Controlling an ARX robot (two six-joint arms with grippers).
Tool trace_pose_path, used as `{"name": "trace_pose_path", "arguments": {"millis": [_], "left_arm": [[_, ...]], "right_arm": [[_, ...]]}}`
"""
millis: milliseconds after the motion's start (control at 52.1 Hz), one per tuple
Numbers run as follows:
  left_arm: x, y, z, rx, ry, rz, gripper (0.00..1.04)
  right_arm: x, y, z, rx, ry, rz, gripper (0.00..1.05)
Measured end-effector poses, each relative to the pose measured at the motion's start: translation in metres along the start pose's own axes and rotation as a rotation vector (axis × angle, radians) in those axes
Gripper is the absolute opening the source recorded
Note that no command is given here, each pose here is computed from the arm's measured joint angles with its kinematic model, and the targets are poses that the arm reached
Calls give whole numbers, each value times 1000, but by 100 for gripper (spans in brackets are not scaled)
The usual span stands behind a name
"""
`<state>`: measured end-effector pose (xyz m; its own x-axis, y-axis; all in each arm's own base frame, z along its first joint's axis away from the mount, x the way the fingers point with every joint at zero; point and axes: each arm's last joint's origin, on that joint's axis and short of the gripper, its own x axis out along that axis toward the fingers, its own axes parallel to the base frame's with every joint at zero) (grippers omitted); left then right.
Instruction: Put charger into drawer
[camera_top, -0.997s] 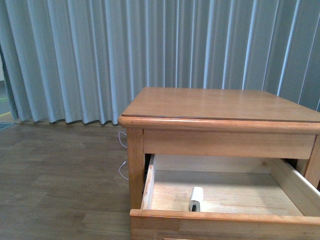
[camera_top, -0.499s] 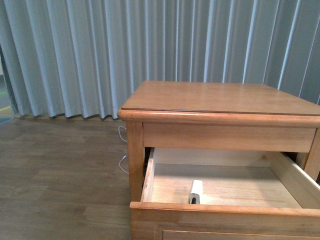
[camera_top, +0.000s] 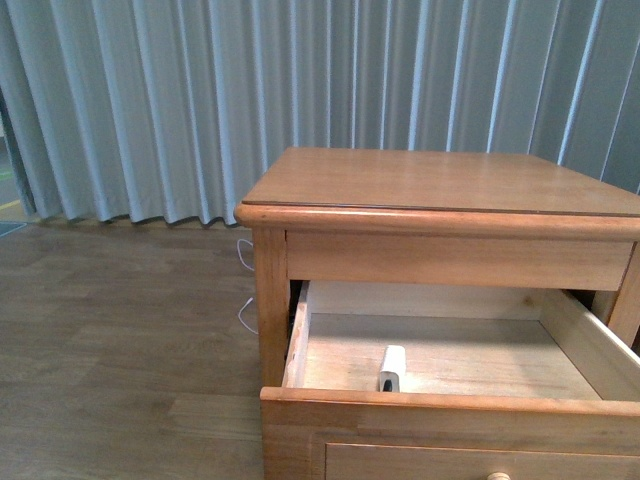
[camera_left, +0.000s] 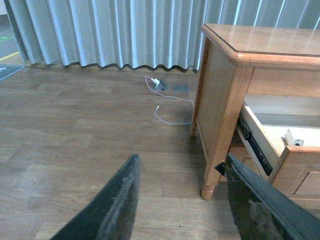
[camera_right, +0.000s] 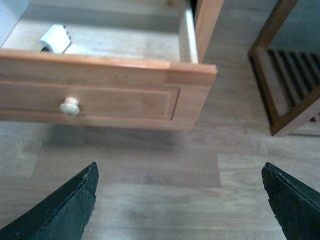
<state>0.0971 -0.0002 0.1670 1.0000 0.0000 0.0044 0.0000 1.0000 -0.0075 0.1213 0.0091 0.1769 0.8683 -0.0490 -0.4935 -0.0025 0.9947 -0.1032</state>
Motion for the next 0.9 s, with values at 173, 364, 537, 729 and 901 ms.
{"name": "trace_pose_path", "arguments": {"millis": [173,364,537,729,901], "left_arm": [[0,0,0,0,0,0,84],[0,0,0,2,0,0,98],[0,0,0,2,0,0,99],[0,0,0,2,0,0,99],[0,0,0,2,0,0,99]], "right_arm": [[25,15,18,-29,81,77,97],[59,42,34,-42,137,155,97],[93,67,36,-21,213,189,97],[121,82,43,-2,247,188,97],[146,90,55,5,233,157,97]]}}
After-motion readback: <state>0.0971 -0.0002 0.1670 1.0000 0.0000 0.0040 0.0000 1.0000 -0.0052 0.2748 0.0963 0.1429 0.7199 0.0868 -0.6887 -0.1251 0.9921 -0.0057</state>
